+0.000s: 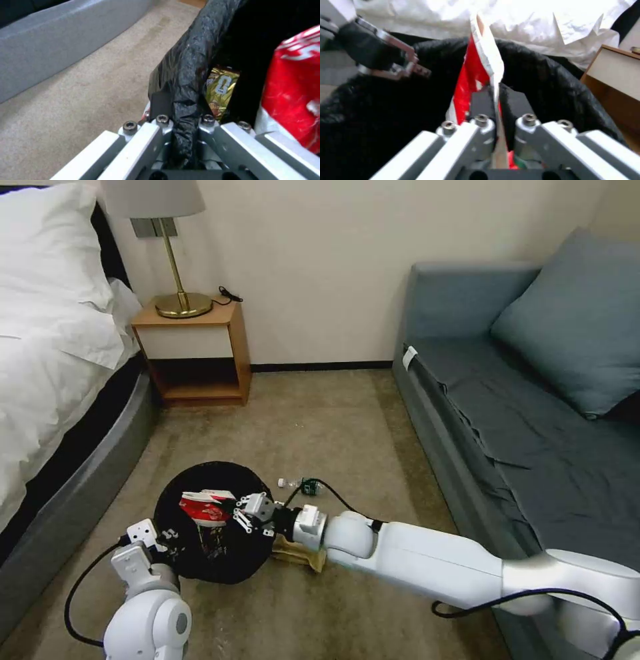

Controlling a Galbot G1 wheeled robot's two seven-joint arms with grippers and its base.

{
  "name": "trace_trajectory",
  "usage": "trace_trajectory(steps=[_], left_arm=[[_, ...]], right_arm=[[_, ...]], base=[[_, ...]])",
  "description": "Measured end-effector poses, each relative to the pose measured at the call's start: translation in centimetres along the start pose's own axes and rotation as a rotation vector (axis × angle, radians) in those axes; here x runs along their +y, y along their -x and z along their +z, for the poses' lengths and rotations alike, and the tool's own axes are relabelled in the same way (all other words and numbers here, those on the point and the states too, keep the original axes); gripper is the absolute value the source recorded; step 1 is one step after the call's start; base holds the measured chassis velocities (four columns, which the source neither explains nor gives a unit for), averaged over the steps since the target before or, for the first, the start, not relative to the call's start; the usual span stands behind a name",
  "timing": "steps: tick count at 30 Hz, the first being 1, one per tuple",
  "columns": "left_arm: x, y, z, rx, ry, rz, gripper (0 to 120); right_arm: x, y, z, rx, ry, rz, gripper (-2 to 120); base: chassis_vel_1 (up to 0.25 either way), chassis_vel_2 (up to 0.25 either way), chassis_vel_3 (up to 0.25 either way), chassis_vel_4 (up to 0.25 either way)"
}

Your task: Pick up the trash bin, then pick up the garbage on the floor and place it into the trash bin.

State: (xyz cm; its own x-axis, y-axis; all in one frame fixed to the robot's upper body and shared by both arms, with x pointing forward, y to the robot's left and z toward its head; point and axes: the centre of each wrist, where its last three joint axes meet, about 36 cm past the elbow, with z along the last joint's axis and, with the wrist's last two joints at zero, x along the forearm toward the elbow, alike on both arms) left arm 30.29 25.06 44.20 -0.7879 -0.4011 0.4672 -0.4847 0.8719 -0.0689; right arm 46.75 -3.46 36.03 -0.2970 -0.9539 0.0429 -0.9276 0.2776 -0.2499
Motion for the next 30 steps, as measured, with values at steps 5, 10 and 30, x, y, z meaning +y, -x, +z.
trace_trajectory(steps=[5, 10, 30], left_arm=[[0.1, -0.1, -0.2, -0.005, -0.003, -0.002, 2], [0.2, -0.1, -0.3, -0.010, -0.003, -0.004, 2], [1.4, 0.7, -0.5, -0.024, -0.001, -0.040, 2]], right_arm=[[-0.3, 0.0, -0.2, 0.007, -0.017, 0.010, 27], [-0.9, -0.2, -0.7, 0.006, -0.031, 0.023, 43], [-13.7, -11.2, -3.0, 0.279, -0.159, 0.384, 100]], base=[[0.000, 0.000, 0.000, 0.000], [0.000, 0.000, 0.000, 0.000], [0.000, 0.000, 0.000, 0.000]])
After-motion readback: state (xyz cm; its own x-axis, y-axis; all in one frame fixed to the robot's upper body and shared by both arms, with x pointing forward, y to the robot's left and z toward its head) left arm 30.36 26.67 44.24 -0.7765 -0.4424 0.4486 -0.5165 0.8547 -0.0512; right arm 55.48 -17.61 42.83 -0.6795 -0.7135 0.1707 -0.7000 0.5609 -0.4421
